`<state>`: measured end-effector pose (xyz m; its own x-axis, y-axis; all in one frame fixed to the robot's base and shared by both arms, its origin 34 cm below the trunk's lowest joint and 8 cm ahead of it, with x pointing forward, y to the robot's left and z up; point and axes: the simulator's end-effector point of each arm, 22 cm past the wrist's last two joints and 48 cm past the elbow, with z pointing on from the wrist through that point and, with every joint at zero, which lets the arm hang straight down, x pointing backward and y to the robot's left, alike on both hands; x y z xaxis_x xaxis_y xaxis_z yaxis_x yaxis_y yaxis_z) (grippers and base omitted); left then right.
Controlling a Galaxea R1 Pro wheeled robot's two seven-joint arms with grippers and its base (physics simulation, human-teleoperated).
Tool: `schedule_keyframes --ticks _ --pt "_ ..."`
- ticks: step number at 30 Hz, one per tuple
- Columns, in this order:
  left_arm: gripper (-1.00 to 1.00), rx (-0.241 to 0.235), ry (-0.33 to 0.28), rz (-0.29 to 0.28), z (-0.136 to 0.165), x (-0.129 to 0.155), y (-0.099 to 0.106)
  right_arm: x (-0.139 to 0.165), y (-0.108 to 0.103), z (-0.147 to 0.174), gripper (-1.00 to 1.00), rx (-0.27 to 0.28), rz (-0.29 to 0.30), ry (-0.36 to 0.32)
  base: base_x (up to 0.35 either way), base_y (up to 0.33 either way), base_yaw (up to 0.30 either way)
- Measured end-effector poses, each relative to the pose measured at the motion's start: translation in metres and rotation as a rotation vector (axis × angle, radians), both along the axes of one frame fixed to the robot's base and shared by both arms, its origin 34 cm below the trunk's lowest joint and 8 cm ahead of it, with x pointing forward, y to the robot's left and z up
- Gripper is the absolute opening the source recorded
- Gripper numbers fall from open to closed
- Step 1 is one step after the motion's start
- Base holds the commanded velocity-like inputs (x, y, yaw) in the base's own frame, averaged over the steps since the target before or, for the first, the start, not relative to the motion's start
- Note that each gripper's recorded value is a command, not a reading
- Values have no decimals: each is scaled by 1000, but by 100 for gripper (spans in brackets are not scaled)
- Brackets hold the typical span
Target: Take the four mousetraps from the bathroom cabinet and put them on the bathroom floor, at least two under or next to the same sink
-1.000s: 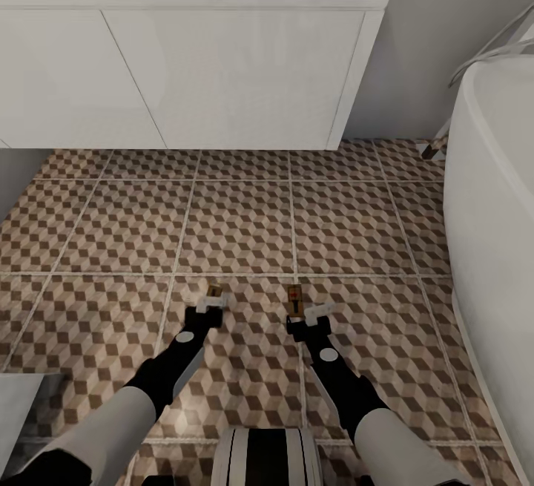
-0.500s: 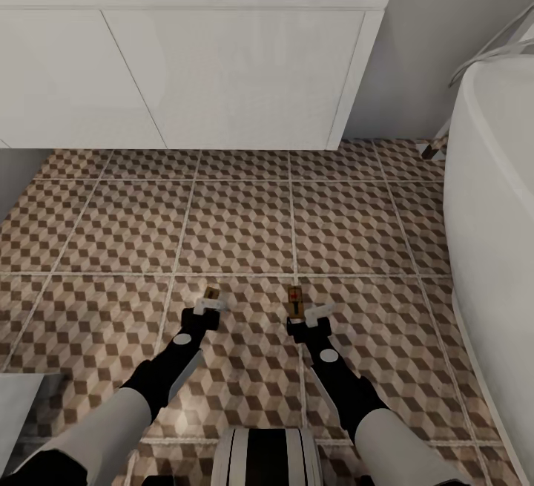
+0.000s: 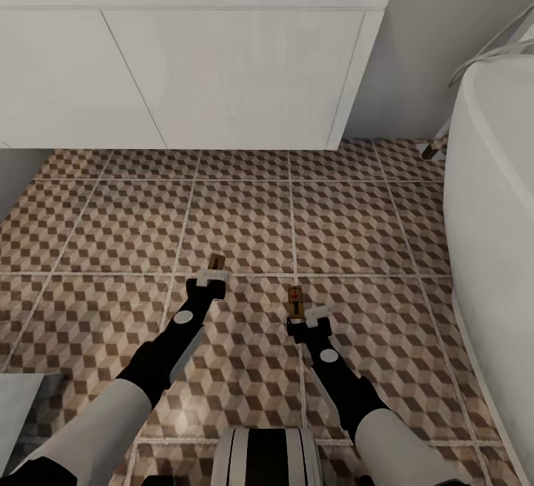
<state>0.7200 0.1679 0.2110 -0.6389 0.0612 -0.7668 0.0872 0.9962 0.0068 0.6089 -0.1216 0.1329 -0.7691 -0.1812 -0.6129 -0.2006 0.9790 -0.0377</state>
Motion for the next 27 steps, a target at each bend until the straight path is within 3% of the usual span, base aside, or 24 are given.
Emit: schedule_keyframes --ticks 5,9,21,27 --pt "-100 -24 -84 42 33 28 16 0 1 0 -100 3 0 -2 0 0 0" --pt "-100 -22 -89 53 33 29 24 0 2 0 -100 3 0 -2 0 0 0" --pt "-100 47 93 69 -45 -37 52 0 0 0 -100 1 -1 -2 0 0 0" --pt "-100 54 148 59 -67 -62 56 0 0 0 -100 1 -1 -2 0 0 0"
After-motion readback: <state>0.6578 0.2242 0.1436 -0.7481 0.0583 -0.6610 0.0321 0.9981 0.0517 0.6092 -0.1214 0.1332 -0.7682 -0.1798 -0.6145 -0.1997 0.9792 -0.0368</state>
